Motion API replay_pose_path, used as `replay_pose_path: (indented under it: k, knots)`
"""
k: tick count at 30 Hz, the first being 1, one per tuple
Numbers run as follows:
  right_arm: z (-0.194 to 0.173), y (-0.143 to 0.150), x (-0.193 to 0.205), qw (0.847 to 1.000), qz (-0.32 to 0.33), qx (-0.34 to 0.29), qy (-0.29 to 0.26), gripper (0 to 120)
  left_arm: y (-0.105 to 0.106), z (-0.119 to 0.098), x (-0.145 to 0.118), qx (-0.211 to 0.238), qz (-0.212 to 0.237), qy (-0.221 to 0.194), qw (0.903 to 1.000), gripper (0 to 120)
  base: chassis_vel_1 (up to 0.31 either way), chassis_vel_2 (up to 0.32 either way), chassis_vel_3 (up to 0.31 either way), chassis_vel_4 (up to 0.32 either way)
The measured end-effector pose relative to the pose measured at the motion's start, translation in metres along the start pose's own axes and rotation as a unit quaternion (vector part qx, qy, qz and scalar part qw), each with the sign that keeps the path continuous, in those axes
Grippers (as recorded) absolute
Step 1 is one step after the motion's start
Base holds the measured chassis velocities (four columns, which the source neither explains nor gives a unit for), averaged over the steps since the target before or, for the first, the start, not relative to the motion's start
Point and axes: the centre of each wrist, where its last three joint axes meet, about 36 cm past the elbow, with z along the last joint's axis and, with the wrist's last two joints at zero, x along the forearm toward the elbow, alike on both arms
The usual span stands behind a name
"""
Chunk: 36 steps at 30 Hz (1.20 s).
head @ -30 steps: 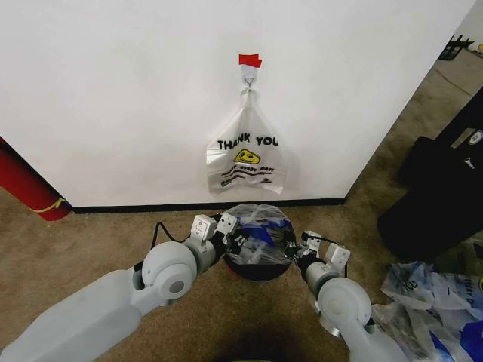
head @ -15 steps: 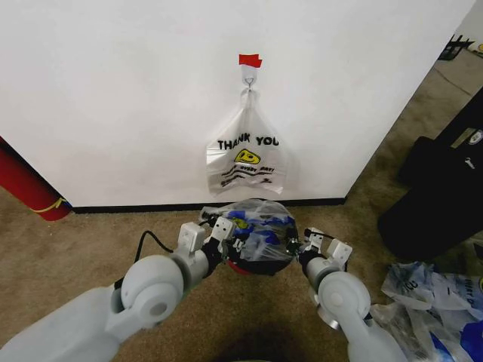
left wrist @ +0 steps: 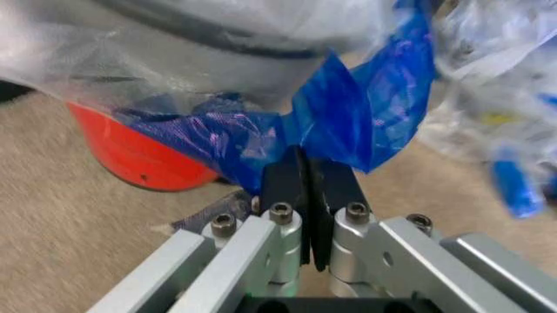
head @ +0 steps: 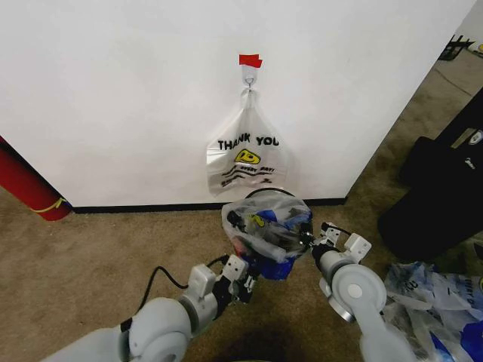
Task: Pick up the garbage bag from the wall and place it over the trash bin.
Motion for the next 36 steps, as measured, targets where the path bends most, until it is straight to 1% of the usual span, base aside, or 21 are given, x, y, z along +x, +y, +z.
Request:
replay_pose_path:
  k: [3, 4, 9, 18, 20, 21, 22, 24, 25, 27, 28, 31, 33, 36]
  knots:
    - [-0.001, 0.001, 0.004, 1.000, -0.002, -0.003, 0.002, 0, 0.006, 0.013, -0.017, -0.028, -0.018, 0.003, 0.9994, 2, 0.000, 0.000, 0.000, 0.000]
    - [-0.001, 0.001, 0.004, 1.000, -0.002, -0.003, 0.002, 0, 0.006, 0.013, -0.017, -0.028, -0.018, 0.003, 0.9994, 2, 0.000, 0.000, 0.000, 0.000]
    - [-0.002, 0.001, 0.009, 1.000, -0.006, -0.006, 0.005, 0, 0.019, 0.028, -0.041, -0.035, -0.046, 0.020, 0.9982, 2, 0.000, 0.000, 0.000, 0.000]
    - [-0.006, -0.001, 0.015, 1.000, -0.007, -0.002, 0.012, 0, 0.035, 0.043, -0.062, -0.040, -0.081, 0.026, 0.9956, 3, 0.000, 0.000, 0.000, 0.000]
    - [-0.004, -0.001, 0.015, 1.000, -0.007, -0.001, 0.014, 0, 0.037, 0.045, -0.064, -0.040, -0.090, 0.026, 0.9948, 10, 0.000, 0.000, 0.000, 0.000]
    - [-0.004, -0.001, 0.015, 1.000, -0.007, -0.001, 0.015, 0, 0.037, 0.045, -0.064, -0.039, -0.091, 0.026, 0.9948, 11, 0.000, 0.000, 0.000, 0.000]
    - [-0.003, -0.001, 0.015, 1.000, -0.007, -0.001, 0.016, 0, 0.037, 0.044, -0.062, -0.038, -0.091, 0.024, 0.9948, 18, 0.000, 0.000, 0.000, 0.000]
    - [-0.003, 0.000, 0.015, 1.000, -0.006, -0.001, 0.016, 0, 0.036, 0.044, -0.060, -0.038, -0.090, 0.023, 0.9949, 19, 0.000, 0.000, 0.000, 0.000]
    - [-0.002, -0.001, 0.014, 1.000, -0.005, 0.000, 0.016, 0, 0.034, 0.042, -0.057, -0.038, -0.089, 0.020, 0.9951, 26, 0.000, 0.000, 0.000, 0.000]
    - [-0.002, -0.002, 0.012, 1.000, -0.002, 0.001, 0.016, 0, 0.032, 0.039, -0.049, -0.041, -0.088, 0.016, 0.9951, 33, 0.000, 0.000, 0.000, 0.000]
    - [-0.003, -0.002, 0.009, 1.000, -0.001, 0.002, 0.014, 0, 0.032, 0.036, -0.043, -0.043, -0.089, 0.014, 0.9951, 40, 0.000, 0.000, 0.000, 0.000]
    - [-0.005, -0.005, 0.004, 1.000, 0.007, 0.005, 0.009, 0, 0.030, 0.033, -0.032, -0.045, -0.093, 0.011, 0.9946, 52, 0.000, 0.000, 0.000, 0.000]
    - [-0.005, -0.006, 0.004, 1.000, 0.008, 0.005, 0.007, 0, 0.030, 0.032, -0.030, -0.045, -0.093, 0.011, 0.9945, 53, 0.000, 0.000, 0.000, 0.000]
    - [-0.008, -0.010, 0.003, 1.000, 0.016, 0.000, 0.000, 0, 0.027, 0.027, -0.022, -0.047, -0.088, 0.005, 0.9950, 67, 0.000, 0.000, 0.000, 0.000]
